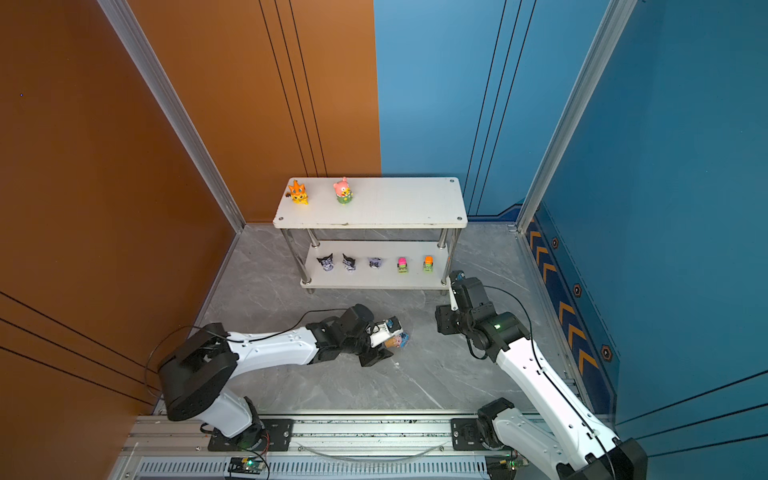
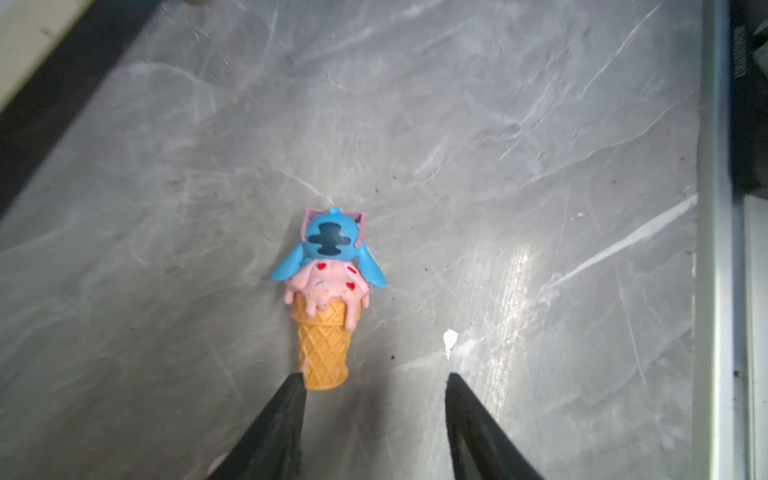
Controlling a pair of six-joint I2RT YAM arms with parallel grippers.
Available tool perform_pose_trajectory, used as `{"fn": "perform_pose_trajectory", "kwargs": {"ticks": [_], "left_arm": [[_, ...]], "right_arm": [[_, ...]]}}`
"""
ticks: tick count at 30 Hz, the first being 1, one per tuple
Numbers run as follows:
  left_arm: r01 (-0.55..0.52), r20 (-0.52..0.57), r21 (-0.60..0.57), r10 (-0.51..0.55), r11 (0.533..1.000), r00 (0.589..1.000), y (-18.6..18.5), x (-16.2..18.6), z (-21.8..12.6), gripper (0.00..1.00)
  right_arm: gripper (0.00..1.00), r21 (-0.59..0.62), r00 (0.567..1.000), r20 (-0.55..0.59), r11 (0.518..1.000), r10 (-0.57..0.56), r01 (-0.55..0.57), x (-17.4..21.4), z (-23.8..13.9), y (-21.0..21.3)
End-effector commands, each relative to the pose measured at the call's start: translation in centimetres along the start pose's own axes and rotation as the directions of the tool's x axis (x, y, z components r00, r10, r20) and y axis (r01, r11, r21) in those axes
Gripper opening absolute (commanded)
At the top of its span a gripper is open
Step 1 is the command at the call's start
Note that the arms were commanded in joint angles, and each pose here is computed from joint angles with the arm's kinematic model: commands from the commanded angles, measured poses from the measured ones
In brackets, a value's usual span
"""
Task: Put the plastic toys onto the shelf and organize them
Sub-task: 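Grasp the blue-creature ice-cream-cone toy from the floor with the left gripper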
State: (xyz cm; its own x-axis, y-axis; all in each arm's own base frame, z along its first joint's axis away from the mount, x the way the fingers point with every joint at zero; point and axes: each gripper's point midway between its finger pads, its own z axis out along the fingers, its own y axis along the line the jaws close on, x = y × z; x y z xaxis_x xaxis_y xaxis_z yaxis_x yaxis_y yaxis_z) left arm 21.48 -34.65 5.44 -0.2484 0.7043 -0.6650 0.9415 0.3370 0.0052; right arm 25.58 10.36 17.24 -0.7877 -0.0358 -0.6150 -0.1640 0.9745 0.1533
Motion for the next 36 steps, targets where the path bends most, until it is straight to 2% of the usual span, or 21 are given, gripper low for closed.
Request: {"fn": "perform_pose_trajectory", "kwargs": {"ticks": [1,7,12,18,21,26,30,36], "left_arm": [[-0.050,-0.042,0.002,0.050,0.999,0.998,-0.2,0.3,0.8,0.54],[-0.065,-0.072,-0.009,0.065,0.998,0.995,0.4,0.8,2.2,0.47],[-0.075,-0.085,-0.035,0.071,0.997,0.994,1.1,1.1,2.9,0.46],[-0.086,-0.037,-0.067,0.083,0.994,0.996,1.9,-0.4,2.1,0.55],[-0.105,-0.030,-0.040,0.104,0.994,0.994,1.5,-0.9,2.1,0.59],[-0.148,-0.068,-0.064,0.143,0.987,0.987,1.3,-0.9,2.8,0.65],[-0.171,-0.083,-0.093,0.164,0.981,0.983,1.4,-1.1,3.3,0.64],[-0.185,-0.094,-0.089,0.177,0.979,0.980,1.3,-1.4,3.9,0.57]], "right_arm": [[0.62,-0.044,0.999,0.019,0.999,0.031,-0.030,-0.3,0.2,0.5],[0.62,-0.054,0.999,0.013,0.998,0.031,-0.030,-0.3,0.7,0.6],[0.62,-0.053,0.999,0.012,0.998,0.036,-0.035,-0.4,1.1,0.5],[0.62,-0.055,0.999,-0.003,0.998,0.035,-0.035,-0.2,1.7,0.5],[0.62,-0.062,0.999,-0.010,0.997,0.036,-0.037,-0.2,2.1,0.6],[0.62,-0.067,0.999,-0.016,0.997,0.034,-0.035,-0.2,2.4,0.7],[0.61,-0.067,0.999,-0.023,0.997,0.032,-0.034,0.1,2.6,0.7],[0.61,-0.069,0.999,-0.028,0.997,0.034,-0.035,0.2,2.7,0.7]]}}
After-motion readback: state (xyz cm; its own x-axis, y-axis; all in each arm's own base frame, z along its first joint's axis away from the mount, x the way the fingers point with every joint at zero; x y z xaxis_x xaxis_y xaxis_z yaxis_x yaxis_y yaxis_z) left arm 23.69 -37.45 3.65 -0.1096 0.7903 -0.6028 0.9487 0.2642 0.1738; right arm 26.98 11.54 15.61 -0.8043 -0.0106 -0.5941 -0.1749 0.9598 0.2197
